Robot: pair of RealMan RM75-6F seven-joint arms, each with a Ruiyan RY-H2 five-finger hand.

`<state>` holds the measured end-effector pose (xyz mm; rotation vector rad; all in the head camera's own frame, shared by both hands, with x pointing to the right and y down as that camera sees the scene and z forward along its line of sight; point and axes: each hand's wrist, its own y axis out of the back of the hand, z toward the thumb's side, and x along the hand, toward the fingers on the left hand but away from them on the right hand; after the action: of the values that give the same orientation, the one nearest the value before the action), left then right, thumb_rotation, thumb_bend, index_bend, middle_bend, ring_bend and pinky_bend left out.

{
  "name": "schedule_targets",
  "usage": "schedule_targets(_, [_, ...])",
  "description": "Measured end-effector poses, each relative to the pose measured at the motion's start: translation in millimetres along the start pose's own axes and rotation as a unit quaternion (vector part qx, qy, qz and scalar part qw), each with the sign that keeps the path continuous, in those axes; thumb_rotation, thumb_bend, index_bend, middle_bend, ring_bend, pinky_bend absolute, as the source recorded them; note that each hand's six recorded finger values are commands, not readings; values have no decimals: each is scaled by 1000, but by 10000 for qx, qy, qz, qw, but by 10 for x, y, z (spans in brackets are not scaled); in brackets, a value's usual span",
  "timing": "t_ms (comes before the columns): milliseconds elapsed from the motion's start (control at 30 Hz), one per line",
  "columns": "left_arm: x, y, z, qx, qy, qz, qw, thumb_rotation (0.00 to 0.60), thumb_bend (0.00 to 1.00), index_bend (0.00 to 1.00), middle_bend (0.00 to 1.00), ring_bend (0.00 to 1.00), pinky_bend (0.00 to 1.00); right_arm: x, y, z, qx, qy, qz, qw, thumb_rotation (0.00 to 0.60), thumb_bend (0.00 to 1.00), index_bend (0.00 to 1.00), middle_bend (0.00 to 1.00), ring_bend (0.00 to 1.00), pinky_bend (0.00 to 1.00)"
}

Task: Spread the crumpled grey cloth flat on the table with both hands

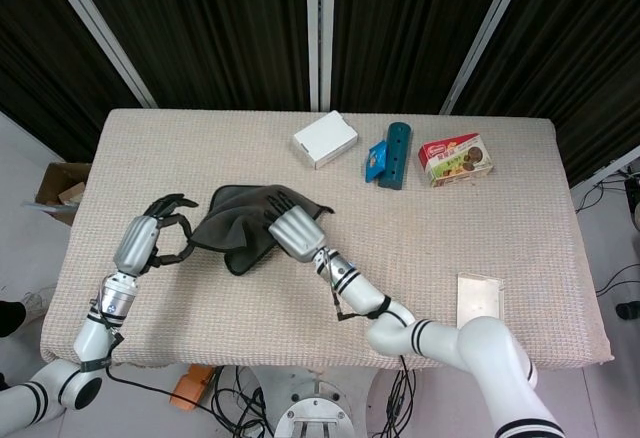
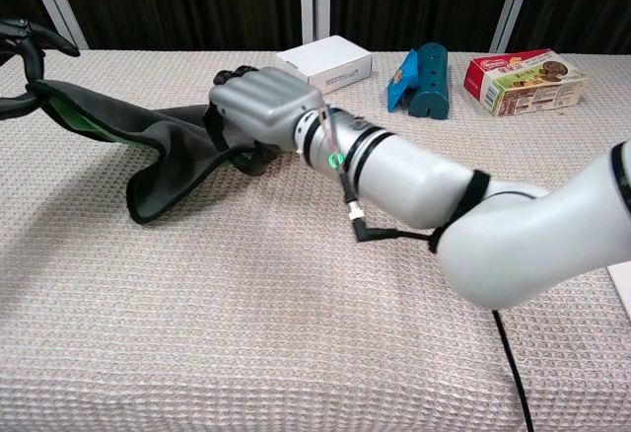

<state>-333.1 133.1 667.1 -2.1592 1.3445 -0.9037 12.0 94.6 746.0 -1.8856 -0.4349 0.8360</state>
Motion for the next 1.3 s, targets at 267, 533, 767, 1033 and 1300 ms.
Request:
schedule_targets(267, [-104,-106,145,58,-238,-290,9993,600,430,637,261,143,163,571,444,-528,602,251,203,9977,600,427,707,286,42,68])
schedule_targets(533, [-152,-287,136,389,-247,-617,9970,600,430,637,259,144,163,821,300,-711,1596,383,748,9836,600,392,687,281,42,56])
schedule_targets(767, [-193,-361,11,418,-62,-751,9963,600,430,637,259,144,163,804,-16,-615,1867,531,943,9764,600,392,664,278,40,44])
schedule_targets(1033, [-252,-416,-75,252,66,-828,9962,600,430,637,259,144,163,871,-134,-578,1896,593,1090,9740,600,197,119,137,0,0])
schedule_targets(1300, [-251,-425,-58,134,38,-849,9963,600,430,637,259,143,163,1084,85,-445,1605,758,856,9804,600,176,69,134,0,0])
